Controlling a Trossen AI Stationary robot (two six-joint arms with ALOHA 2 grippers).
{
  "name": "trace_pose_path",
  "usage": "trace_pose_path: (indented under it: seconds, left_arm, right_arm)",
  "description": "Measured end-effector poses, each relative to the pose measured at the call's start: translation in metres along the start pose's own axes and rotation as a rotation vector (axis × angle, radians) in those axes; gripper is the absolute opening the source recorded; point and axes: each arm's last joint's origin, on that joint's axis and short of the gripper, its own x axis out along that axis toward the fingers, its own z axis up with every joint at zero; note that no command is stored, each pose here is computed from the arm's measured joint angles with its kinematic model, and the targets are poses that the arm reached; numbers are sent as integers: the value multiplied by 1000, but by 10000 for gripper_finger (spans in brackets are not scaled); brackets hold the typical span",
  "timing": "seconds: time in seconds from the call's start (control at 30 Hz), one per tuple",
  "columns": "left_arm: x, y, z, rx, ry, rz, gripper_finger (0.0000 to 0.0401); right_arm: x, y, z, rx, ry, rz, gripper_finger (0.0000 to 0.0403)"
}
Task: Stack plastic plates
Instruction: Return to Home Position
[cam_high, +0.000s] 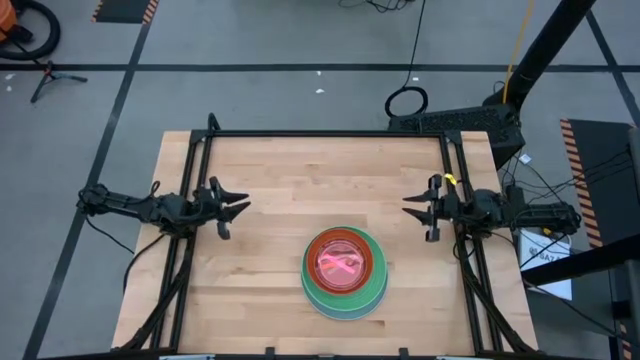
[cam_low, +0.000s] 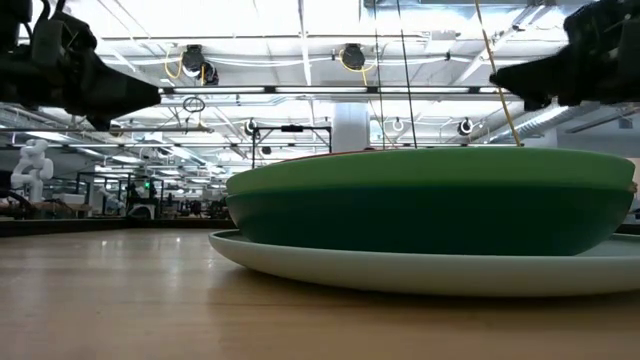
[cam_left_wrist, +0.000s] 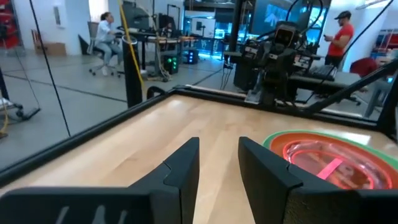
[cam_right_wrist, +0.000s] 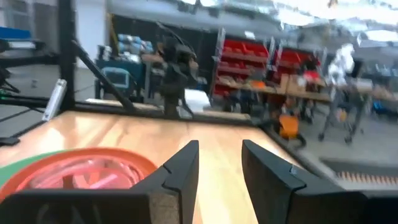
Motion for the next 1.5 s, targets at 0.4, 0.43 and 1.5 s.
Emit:
trace_pose_path:
  seconds: [0.4,0.43,1.5]
  left_arm:
    - [1,1,-1,-44,5,45,118]
    - [1,1,-1,-43,5,46,118]
    - [0,1,-1,-41,7,47,118]
  right_arm:
    - [0,-2,-6,54,70,-77,114]
    - [0,-2,-6,54,70,-77,114]
    - [0,-2,-7,53,74,-78,114]
